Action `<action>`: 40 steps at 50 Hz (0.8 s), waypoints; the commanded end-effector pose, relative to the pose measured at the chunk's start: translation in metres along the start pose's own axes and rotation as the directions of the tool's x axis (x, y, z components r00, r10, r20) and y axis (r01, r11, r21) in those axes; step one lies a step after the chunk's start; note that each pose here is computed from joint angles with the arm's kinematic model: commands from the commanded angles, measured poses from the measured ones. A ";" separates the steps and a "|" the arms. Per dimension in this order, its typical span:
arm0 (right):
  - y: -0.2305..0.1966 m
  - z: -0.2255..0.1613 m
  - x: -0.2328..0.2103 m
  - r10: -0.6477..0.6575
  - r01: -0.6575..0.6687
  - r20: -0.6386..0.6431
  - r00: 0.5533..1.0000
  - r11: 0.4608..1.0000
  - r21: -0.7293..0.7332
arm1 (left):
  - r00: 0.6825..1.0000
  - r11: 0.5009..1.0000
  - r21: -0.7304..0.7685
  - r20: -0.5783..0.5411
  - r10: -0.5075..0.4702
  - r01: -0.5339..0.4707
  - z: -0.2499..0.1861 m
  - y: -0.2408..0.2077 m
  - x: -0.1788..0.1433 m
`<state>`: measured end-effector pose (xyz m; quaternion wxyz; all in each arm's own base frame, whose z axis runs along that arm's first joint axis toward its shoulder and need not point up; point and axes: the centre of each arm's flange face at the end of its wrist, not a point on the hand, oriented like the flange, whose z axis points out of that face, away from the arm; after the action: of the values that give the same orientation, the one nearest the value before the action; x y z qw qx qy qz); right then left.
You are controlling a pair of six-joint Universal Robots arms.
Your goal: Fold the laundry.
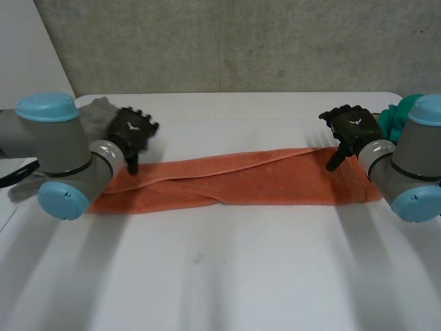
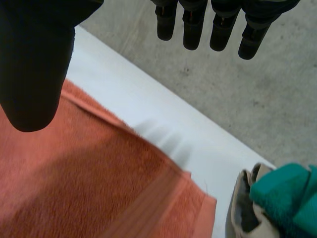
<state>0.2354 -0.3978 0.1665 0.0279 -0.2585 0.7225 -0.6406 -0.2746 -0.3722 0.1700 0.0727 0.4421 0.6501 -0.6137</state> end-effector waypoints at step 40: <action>0.002 -0.006 -0.024 -0.066 0.066 0.048 0.997 0.998 0.006 | 0.991 0.983 -0.129 -0.020 0.129 -0.130 0.032 0.032 0.024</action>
<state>0.2528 -0.3824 0.1584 0.0241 -0.2980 0.7115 -0.6359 -0.2870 -0.3865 0.1199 0.1223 0.4941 0.6566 -0.5566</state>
